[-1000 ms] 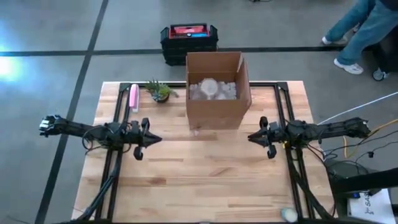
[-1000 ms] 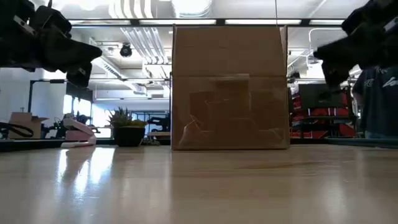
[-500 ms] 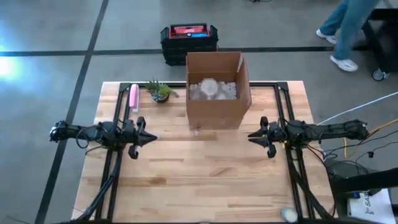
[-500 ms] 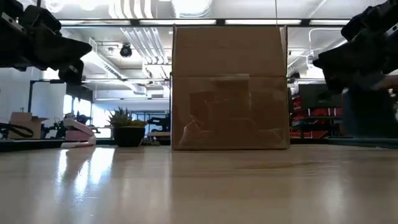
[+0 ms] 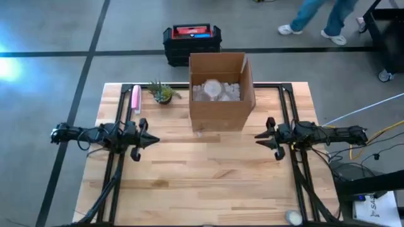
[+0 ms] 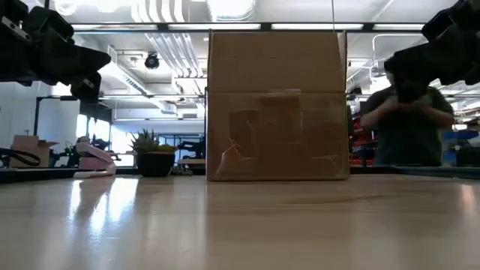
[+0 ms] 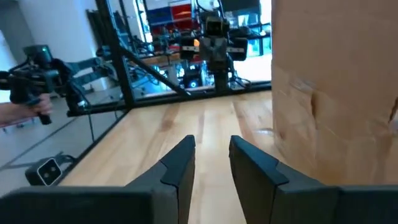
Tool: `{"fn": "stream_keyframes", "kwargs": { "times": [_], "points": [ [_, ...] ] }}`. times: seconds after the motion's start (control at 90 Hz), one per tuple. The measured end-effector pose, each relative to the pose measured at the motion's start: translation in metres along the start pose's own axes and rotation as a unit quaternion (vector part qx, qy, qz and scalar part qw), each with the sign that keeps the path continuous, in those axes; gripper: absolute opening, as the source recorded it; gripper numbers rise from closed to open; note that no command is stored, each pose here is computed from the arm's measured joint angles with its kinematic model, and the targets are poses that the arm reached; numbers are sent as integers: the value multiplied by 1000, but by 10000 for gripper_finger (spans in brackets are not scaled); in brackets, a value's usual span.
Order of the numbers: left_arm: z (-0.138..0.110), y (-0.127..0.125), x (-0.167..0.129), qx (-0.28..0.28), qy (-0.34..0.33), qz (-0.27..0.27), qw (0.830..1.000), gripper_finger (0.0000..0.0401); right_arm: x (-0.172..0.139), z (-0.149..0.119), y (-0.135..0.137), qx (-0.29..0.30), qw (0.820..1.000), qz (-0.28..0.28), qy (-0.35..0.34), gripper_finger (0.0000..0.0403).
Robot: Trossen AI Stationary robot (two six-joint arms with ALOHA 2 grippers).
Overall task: Wrap mug
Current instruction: Return to Home Position
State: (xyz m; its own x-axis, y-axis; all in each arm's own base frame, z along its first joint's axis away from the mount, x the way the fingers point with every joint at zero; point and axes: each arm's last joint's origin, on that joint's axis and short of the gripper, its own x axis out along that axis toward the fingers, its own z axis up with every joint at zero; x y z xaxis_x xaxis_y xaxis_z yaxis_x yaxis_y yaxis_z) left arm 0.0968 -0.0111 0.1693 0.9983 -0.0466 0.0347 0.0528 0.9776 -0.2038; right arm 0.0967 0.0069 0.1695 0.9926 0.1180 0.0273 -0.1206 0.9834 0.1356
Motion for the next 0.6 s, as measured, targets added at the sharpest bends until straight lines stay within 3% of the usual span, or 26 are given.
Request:
{"fn": "stream_keyframes", "kwargs": {
  "times": [0.3, 0.6],
  "points": [
    [0, 0, 0, -30, -2, -1, 1000, 0, 1, -1, 0, -9, 1000, -1, 8, 52],
    [3, 0, 0, -21, -15, -2, 1000, 0, 1, -2, 0, -9, 1000, -1, 11, 34]
  ]
}}
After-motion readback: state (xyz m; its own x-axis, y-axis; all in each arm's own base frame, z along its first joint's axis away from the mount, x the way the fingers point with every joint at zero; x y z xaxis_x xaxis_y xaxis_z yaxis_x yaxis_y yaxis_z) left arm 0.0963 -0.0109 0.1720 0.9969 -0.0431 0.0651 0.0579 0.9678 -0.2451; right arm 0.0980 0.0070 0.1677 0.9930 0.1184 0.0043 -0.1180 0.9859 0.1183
